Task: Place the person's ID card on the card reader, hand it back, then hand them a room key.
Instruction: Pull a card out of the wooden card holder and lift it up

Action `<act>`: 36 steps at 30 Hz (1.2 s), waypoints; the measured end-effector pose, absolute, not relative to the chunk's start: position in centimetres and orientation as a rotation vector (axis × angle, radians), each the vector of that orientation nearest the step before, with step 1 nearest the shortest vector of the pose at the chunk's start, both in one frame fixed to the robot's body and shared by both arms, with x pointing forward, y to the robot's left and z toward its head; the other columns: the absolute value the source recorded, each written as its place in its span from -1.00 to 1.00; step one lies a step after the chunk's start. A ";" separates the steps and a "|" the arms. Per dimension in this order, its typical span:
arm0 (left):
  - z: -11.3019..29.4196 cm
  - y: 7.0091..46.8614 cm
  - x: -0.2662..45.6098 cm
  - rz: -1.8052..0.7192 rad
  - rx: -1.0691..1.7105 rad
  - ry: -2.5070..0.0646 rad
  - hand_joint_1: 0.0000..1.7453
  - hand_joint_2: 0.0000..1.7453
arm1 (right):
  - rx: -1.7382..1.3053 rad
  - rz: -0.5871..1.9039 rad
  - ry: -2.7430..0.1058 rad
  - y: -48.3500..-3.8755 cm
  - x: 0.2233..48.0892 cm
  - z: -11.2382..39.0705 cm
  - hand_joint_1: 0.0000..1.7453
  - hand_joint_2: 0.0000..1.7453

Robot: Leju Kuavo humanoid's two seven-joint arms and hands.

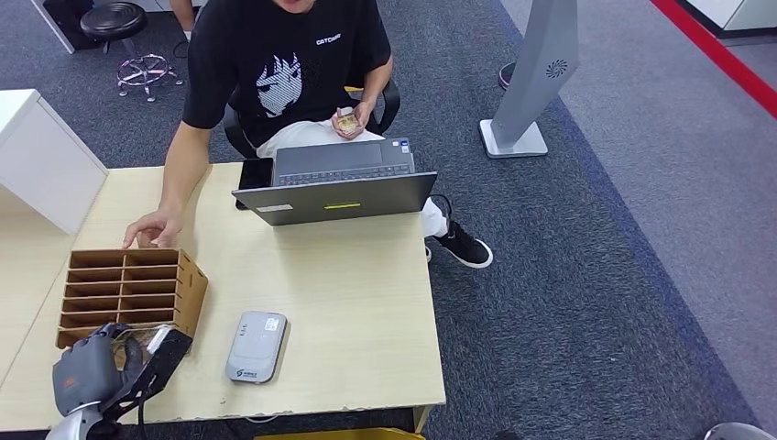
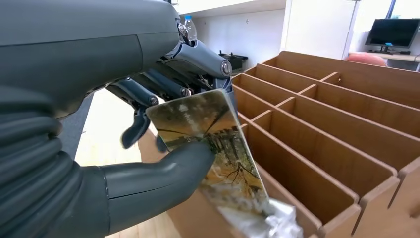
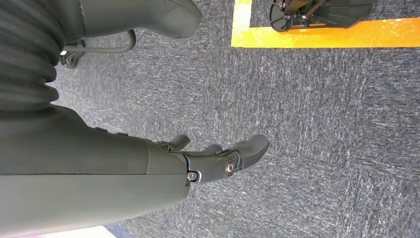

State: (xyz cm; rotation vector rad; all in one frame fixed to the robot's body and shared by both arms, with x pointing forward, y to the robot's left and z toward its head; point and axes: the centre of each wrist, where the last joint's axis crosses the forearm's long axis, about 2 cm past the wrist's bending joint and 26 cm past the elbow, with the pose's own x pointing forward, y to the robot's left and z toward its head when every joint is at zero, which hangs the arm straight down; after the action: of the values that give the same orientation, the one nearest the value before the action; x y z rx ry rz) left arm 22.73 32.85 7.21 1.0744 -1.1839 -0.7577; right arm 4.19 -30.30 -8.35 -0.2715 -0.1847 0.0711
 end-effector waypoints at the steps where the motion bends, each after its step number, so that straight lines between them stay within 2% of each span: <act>1: 7.2 32.9 22.7 -0.758 1.074 -1.184 1.00 1.00 | -0.271 0.068 -0.185 -30.3 4.2 -8.4 -1.00 1.00; 16: 7.4 33.0 22.7 -0.745 1.113 -1.201 1.00 1.00 | -0.266 0.048 -0.182 -30.3 4.0 -8.3 -1.00 1.00; 31: 10.7 32.9 23.4 -0.684 1.220 -1.377 1.00 1.00 | -0.258 0.069 -0.175 -29.8 3.5 -8.2 -1.00 1.00; 36: 12.7 32.7 23.3 -0.645 1.292 -1.512 1.00 1.00 | -0.248 0.060 -0.159 -29.5 3.1 -8.1 -1.00 1.00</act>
State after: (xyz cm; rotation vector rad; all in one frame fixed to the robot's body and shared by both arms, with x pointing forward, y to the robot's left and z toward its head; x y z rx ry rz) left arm 23.27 32.68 12.68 1.2917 -1.5122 -0.6447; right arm 3.07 -29.51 -8.05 -0.2485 -0.1594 0.0604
